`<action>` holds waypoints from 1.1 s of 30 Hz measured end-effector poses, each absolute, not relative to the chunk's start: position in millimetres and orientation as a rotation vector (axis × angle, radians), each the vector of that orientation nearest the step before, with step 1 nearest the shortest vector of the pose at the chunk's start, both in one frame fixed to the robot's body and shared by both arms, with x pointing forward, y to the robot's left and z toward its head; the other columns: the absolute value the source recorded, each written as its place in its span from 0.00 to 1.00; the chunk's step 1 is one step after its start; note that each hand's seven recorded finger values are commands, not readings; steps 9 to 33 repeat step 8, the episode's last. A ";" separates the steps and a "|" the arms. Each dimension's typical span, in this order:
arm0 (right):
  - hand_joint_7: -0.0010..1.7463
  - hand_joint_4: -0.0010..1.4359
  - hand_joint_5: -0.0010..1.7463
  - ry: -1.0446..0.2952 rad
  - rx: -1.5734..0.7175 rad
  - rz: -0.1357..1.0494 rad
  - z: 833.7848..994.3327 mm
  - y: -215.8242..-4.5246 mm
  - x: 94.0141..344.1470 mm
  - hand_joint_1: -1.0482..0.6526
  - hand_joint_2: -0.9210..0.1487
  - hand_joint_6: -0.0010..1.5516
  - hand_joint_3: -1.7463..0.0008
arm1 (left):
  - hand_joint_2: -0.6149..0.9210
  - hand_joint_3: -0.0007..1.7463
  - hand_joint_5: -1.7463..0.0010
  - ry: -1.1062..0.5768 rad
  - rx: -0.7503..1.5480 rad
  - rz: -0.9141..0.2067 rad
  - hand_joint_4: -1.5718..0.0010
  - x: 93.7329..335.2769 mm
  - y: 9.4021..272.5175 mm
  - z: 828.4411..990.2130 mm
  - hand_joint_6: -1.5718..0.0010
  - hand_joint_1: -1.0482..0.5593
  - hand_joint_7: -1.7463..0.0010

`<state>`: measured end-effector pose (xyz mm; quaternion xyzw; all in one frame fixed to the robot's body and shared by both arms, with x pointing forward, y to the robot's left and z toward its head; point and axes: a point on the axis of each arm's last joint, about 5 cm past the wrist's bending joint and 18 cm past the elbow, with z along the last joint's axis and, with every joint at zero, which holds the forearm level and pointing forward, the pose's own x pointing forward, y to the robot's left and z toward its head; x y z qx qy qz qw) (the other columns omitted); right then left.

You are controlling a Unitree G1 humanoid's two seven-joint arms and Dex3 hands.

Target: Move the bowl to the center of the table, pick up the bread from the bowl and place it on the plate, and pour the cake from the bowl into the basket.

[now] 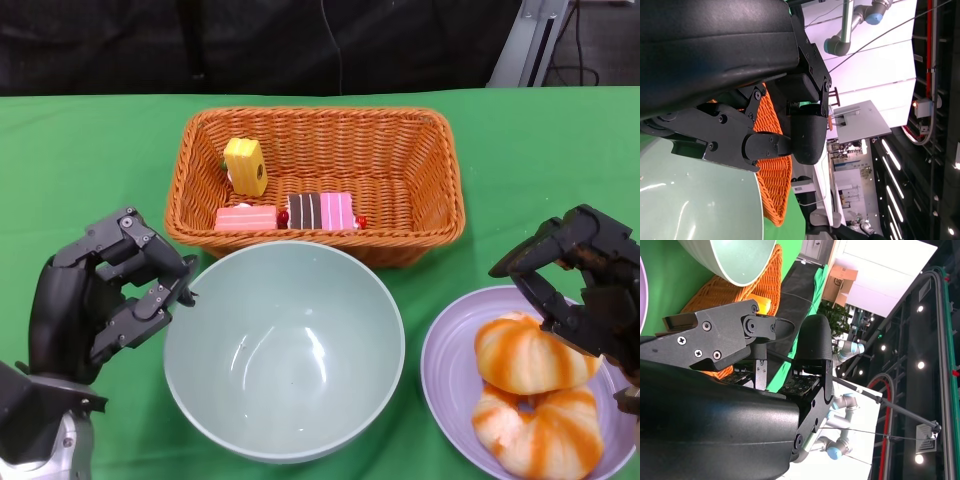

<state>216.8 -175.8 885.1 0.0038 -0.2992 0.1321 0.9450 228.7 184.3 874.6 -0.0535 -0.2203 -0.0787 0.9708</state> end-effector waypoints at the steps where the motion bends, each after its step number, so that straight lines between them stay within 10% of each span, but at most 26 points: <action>1: 0.72 0.51 0.75 -0.610 0.008 0.269 885.1 -175.8 216.8 0.55 0.00 0.38 0.78 | 0.97 0.24 0.05 -0.445 -0.108 -0.159 0.50 228.7 184.2 874.5 0.49 0.61 0.19; 33: 0.72 0.51 0.75 -0.610 0.009 0.269 885.3 -175.7 217.5 0.54 0.00 0.38 0.78 | 0.97 0.25 0.04 -0.445 -0.105 -0.157 0.50 228.7 184.6 874.6 0.50 0.61 0.18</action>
